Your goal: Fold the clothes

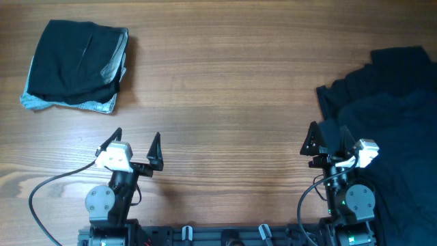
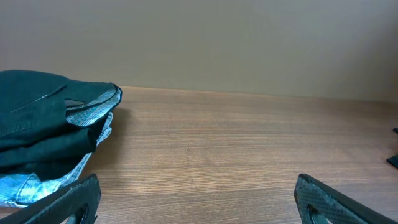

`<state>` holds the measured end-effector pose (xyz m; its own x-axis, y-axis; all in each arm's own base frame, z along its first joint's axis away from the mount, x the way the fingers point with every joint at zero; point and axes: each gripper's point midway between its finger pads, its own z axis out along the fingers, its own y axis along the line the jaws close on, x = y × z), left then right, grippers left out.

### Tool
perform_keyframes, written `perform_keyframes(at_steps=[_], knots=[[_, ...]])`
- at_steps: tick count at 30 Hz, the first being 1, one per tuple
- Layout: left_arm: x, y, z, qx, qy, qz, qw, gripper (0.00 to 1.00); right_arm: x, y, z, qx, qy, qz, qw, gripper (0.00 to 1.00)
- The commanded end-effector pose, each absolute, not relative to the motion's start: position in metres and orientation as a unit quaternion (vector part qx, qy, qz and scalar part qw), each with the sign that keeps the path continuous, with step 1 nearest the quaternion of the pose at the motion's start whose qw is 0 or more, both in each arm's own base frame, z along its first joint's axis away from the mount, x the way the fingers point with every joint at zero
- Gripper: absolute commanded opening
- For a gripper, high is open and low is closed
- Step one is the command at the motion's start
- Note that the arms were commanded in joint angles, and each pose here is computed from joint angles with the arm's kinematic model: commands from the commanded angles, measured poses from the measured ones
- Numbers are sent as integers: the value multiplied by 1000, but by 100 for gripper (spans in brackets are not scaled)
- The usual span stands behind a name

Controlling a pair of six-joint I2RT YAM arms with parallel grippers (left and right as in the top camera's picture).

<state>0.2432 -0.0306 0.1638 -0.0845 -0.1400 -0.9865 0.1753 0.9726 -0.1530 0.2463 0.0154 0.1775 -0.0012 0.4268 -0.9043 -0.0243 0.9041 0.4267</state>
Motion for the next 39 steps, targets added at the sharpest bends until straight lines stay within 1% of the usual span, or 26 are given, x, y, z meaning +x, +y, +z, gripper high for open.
perform_keyframes(at_steps=[1,36,39], knots=[[244,-29,161,4,726,-117,677,100,246,17,179,135,687,162,695,100],[244,-29,161,4,726,-117,677,100,246,17,179,135,687,162,695,100],[244,-30,167,6,718,-118,686,100,246,17,180,136,687,163,695,100]])
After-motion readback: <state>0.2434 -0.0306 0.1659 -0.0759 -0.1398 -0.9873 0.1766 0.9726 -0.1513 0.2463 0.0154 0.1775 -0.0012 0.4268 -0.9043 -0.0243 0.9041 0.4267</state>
